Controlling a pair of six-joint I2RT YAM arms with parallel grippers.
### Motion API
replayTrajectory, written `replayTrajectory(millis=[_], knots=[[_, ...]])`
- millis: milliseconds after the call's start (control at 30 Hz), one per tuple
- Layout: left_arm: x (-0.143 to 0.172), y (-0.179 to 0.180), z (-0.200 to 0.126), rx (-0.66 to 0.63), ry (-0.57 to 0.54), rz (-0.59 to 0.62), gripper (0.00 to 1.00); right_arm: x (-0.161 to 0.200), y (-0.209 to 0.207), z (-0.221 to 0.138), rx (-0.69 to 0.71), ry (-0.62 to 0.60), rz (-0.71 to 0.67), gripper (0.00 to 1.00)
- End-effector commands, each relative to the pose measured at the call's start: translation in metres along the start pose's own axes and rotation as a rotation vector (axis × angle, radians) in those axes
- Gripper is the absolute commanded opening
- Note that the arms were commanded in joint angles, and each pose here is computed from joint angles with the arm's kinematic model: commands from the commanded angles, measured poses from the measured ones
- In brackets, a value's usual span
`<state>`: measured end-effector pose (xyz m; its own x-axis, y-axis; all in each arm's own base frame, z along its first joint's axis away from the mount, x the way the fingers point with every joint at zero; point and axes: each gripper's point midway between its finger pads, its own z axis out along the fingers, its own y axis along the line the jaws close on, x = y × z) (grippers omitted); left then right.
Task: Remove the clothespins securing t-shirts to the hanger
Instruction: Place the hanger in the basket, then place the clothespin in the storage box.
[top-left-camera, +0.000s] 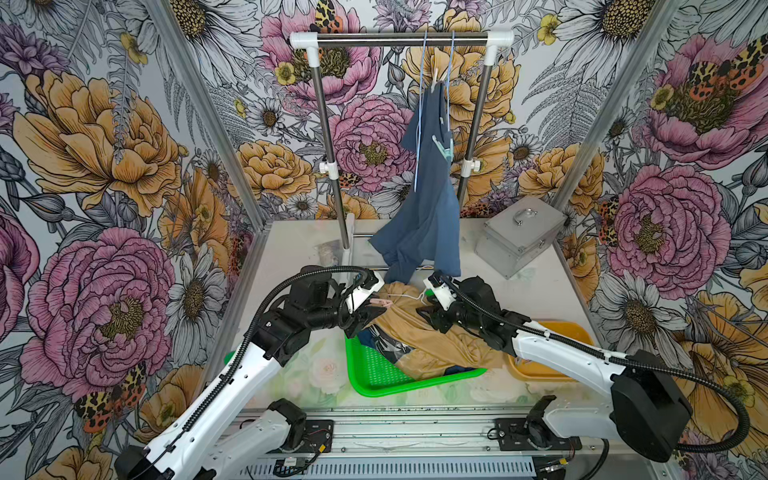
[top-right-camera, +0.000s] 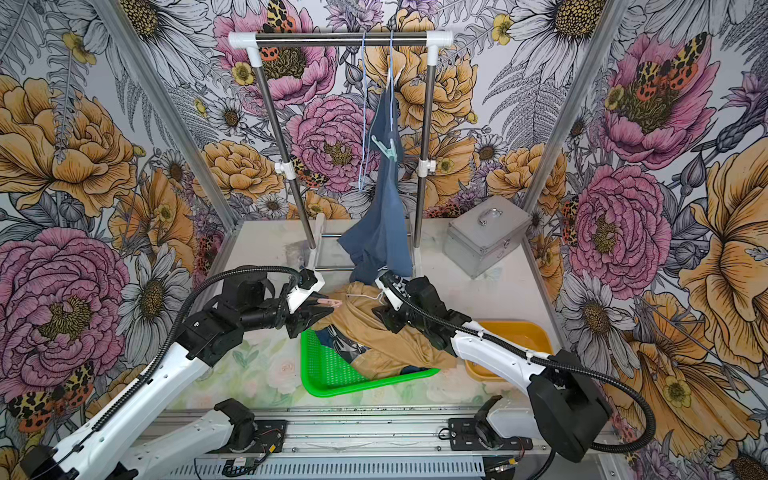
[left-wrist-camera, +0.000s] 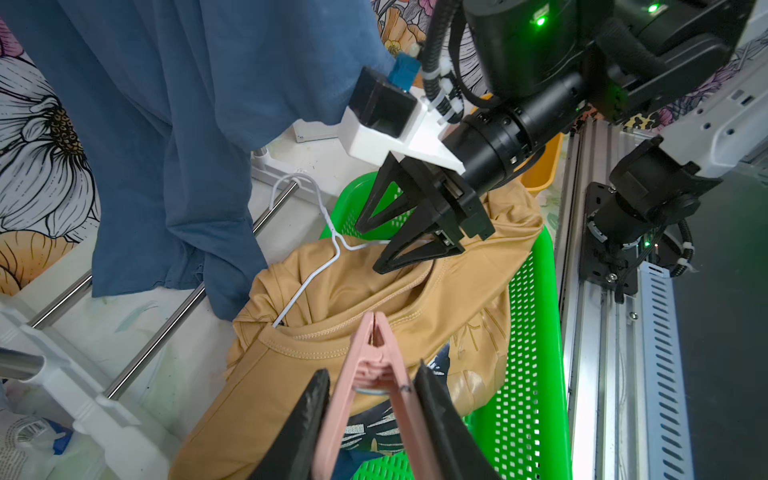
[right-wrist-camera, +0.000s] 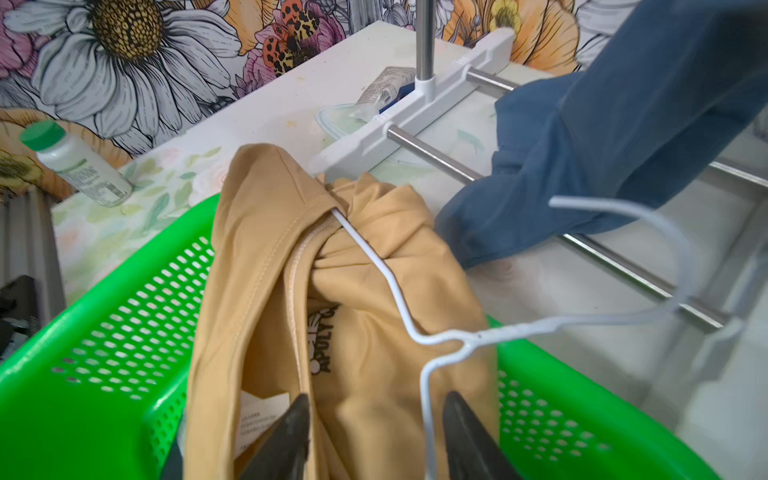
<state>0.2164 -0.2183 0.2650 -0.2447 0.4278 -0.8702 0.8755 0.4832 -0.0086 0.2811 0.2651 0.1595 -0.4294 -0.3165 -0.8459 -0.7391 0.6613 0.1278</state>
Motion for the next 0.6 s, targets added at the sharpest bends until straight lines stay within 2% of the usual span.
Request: replayTrajectory(millis=[0,100,300,433,567], knots=[[-0.009,0.006,0.006,-0.021,-0.03,-0.065,0.36,-0.002,-0.017,-0.024,0.128,-0.001,-0.041,0.66],[-0.01,0.008,0.013,-0.01,-0.024,-0.115,0.36,0.003,-0.018,-0.046,0.195,0.018,-0.096,0.76],[-0.02,0.006,0.021,0.031,-0.047,-0.181,0.36,-0.015,0.01,-0.088,0.27,-0.097,-0.362,0.74],[-0.026,0.002,0.022,0.077,-0.056,-0.247,0.36,-0.034,0.037,-0.098,0.254,-0.189,-0.57,0.74],[-0.032,0.005,0.023,0.134,-0.058,-0.387,0.36,-0.054,0.062,-0.09,0.219,-0.223,-0.706,0.74]])
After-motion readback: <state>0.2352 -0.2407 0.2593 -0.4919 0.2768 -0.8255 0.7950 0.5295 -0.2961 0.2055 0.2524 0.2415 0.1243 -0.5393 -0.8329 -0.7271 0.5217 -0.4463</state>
